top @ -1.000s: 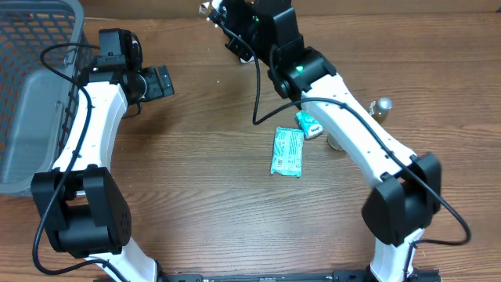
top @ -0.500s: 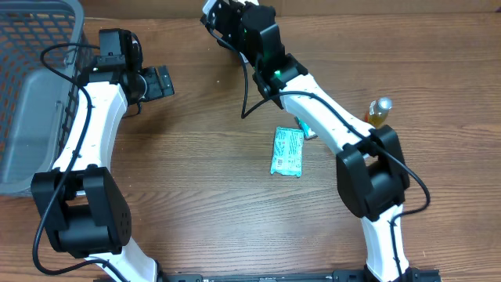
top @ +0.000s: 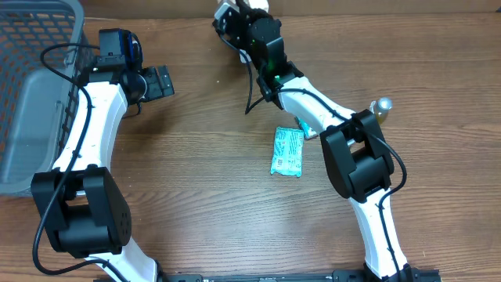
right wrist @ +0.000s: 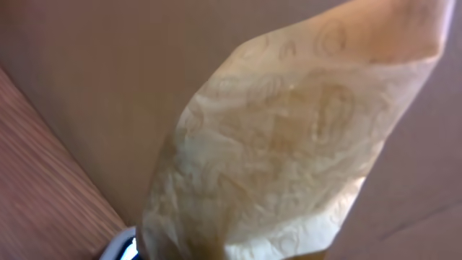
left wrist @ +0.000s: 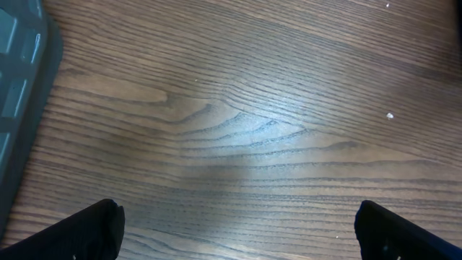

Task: Scan the item barcode
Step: 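Carry the Pantree bag up to the white scanner with the right gripper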

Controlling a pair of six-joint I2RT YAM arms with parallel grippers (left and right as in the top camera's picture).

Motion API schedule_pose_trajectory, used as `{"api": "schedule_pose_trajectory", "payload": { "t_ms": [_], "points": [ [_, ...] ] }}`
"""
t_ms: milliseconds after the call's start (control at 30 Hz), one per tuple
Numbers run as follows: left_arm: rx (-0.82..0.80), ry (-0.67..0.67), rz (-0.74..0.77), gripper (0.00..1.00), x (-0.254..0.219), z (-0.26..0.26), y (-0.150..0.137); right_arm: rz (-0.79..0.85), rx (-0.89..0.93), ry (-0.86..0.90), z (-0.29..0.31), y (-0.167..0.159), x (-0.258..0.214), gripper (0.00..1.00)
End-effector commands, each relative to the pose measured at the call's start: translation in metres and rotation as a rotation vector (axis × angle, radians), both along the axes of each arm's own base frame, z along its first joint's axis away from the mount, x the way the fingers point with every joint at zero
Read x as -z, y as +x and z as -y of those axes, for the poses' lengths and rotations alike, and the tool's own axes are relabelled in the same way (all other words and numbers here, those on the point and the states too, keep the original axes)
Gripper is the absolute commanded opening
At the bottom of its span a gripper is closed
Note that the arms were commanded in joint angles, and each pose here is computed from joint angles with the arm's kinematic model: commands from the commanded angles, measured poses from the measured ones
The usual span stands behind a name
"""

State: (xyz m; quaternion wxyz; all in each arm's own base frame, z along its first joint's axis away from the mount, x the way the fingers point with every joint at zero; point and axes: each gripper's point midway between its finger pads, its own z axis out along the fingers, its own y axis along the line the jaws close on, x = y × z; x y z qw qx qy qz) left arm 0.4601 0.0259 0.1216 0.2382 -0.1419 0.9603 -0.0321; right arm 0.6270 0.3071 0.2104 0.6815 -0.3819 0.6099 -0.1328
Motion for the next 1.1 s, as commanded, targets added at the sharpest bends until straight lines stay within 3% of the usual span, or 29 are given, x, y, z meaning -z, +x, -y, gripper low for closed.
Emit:
{"api": "schedule_pose_trajectory", "payload": {
  "t_ms": [0,100,400,667,867,1067],
  "points": [
    [-0.004,0.005,0.019,1.0,-0.008,0.002,0.002,0.032,-0.021,0.015,-0.002,0.003,-0.007,0.04],
    [-0.004,0.005,0.019,1.0,-0.008,0.002,0.002,0.076,-0.029,0.039,-0.003,0.004,-0.013,0.04],
    [-0.004,0.005,0.019,1.0,-0.008,0.002,0.002,-0.003,-0.044,0.007,-0.008,0.009,0.042,0.03],
    [-0.004,0.005,0.019,1.0,-0.008,0.002,0.002,-0.018,-0.055,0.022,-0.011,0.009,0.052,0.04],
    [-0.004,0.005,0.019,1.0,-0.008,0.002,0.002,-0.023,-0.027,0.272,-0.004,0.008,0.006,0.04],
    [-0.004,0.005,0.019,1.0,-0.008,0.002,0.002,-0.053,-0.03,0.404,0.002,-0.004,-0.052,0.04]
  ]
}}
